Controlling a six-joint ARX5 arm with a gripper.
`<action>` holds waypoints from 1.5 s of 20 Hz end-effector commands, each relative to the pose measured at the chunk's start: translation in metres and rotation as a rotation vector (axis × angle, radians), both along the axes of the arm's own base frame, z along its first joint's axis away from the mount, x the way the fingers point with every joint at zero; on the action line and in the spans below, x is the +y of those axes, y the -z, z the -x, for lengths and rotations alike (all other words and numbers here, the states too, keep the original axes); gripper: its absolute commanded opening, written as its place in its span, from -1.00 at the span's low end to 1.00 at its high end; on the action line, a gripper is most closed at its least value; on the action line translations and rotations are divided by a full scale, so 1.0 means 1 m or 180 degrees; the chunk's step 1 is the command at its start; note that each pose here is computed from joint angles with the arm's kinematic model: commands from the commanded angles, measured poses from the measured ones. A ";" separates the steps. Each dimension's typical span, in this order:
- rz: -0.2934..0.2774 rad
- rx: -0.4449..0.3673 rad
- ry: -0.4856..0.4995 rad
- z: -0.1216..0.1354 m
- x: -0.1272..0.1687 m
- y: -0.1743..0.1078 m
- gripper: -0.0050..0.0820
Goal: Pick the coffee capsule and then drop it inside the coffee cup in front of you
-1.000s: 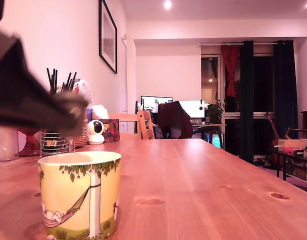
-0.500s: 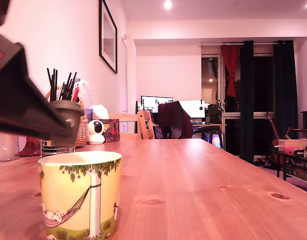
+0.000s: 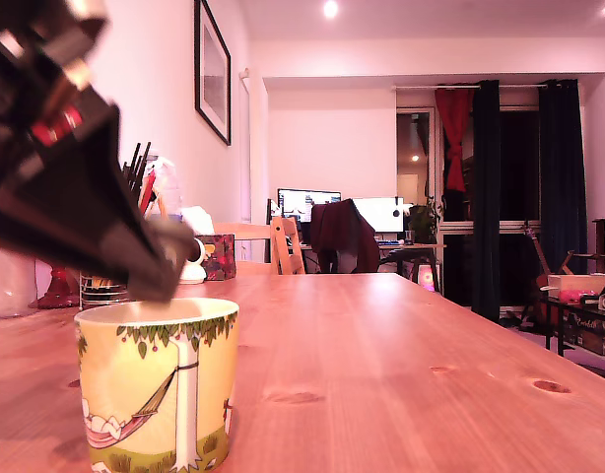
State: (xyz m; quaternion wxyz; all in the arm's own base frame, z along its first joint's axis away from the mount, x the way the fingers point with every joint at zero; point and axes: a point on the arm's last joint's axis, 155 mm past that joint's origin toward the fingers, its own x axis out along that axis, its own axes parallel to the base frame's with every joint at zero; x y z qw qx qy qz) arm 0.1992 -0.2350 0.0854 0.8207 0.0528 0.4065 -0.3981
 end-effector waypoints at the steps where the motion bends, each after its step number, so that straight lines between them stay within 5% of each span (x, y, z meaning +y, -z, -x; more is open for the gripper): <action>1: -0.0012 0.0019 0.0028 -0.001 -0.004 -0.003 -0.54; 23: -0.0122 0.0186 0.0009 0.007 0.001 0.004 -0.53; 25: -0.0108 0.0196 -0.0009 0.006 0.001 0.003 -0.17; 27: -0.0101 0.0187 -0.0015 0.005 0.001 0.001 0.54; 28: -0.0096 0.0182 -0.0015 0.005 0.000 0.000 0.71; 30: -0.0077 0.0164 -0.0013 0.003 -0.001 -0.003 0.74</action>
